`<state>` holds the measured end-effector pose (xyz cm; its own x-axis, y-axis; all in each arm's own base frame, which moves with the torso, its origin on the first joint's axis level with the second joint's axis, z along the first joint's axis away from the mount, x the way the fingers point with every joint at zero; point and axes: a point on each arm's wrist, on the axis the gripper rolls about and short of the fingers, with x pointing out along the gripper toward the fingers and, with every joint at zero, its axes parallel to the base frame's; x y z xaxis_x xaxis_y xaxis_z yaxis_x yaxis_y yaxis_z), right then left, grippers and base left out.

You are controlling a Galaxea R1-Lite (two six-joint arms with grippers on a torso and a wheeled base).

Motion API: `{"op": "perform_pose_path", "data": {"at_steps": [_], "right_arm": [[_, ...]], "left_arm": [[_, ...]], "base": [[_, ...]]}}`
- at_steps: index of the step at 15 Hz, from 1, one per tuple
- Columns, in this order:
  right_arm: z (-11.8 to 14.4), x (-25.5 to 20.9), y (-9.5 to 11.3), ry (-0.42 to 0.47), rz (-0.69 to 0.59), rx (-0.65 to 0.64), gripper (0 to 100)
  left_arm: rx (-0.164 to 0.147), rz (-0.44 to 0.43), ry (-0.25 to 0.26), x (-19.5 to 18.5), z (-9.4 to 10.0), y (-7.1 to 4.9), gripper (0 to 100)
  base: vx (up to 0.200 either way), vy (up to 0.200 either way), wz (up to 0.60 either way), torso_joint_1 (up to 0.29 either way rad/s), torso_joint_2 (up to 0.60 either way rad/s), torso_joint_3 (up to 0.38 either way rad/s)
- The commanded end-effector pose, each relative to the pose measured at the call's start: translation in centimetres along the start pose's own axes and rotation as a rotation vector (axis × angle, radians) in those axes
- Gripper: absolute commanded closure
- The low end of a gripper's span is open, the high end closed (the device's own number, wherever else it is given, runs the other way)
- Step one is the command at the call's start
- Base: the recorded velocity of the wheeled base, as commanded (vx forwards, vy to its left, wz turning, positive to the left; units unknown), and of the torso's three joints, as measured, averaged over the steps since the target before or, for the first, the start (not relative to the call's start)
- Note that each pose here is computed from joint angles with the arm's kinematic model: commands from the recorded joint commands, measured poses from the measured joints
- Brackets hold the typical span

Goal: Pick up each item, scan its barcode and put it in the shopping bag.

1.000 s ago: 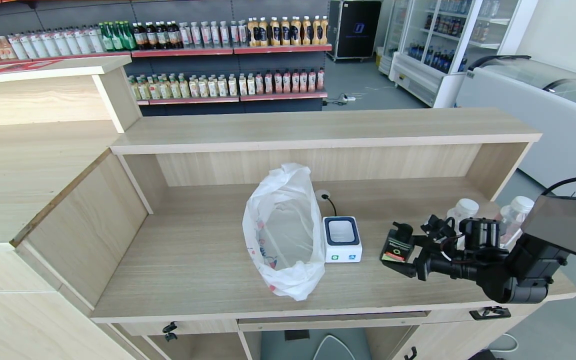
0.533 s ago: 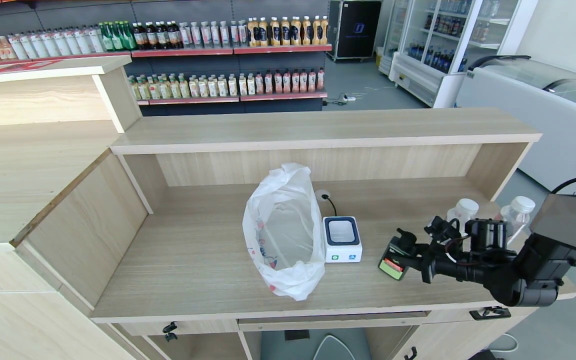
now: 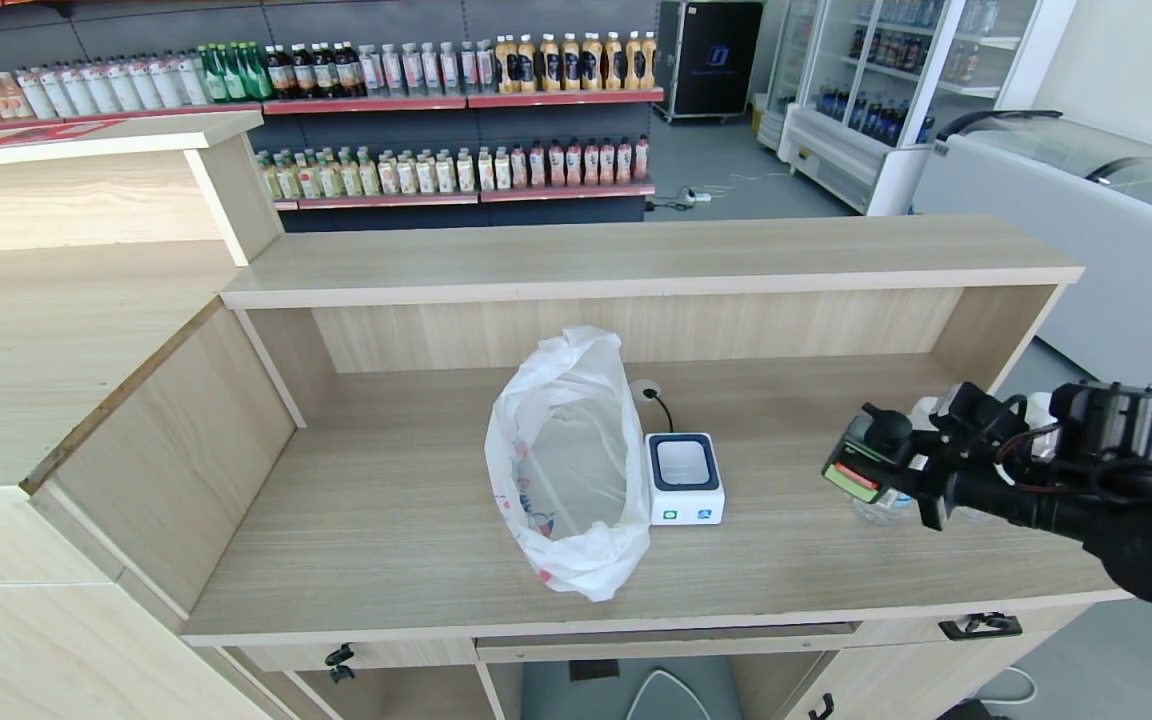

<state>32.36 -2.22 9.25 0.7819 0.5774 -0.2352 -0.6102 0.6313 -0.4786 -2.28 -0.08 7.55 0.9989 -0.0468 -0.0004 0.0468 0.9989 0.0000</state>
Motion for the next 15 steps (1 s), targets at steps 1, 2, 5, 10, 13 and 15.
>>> {"op": "perform_pose_path", "data": {"at_steps": [1, 2, 5, 10, 13, 15], "right_arm": [[7.6, -7.0, 0.7, -0.072, -0.156, -0.376, 100], [9.4, -8.3, 1.1, -0.130, -0.166, -0.493, 100], [14.1, -10.1, 3.4, -0.306, -0.201, -0.926, 100], [18.7, -10.0, 9.4, -0.624, -0.219, -1.451, 100], [20.1, -9.3, 12.0, -0.721, -0.268, -1.655, 100], [20.8, -9.1, 13.5, -0.738, -0.298, -1.740, 100]], "left_arm": [[0.000, -0.001, 0.001, 0.0, 0.0, 0.0, 0], [0.000, -0.001, 0.001, 0.0, 0.0, 0.0, 0], [0.000, -0.001, 0.001, 0.0, 0.0, 0.0, 0], [0.000, -0.001, 0.001, 0.0, 0.0, 0.0, 0], [0.000, -0.001, 0.001, 0.0, 0.0, 0.0, 0], [0.000, -0.001, 0.001, 0.0, 0.0, 0.0, 0]], "base": [[0.000, 0.000, 0.00, 0.000, 0.00, 0.000], [0.000, 0.000, 0.00, 0.000, 0.00, 0.000], [0.000, 0.000, 0.00, 0.000, 0.00, 0.000], [0.000, 0.000, 0.00, 0.000, 0.00, 0.000], [0.000, 0.000, 0.00, 0.000, 0.00, 0.000], [0.000, 0.000, 0.00, 0.000, 0.00, 0.000]]}}
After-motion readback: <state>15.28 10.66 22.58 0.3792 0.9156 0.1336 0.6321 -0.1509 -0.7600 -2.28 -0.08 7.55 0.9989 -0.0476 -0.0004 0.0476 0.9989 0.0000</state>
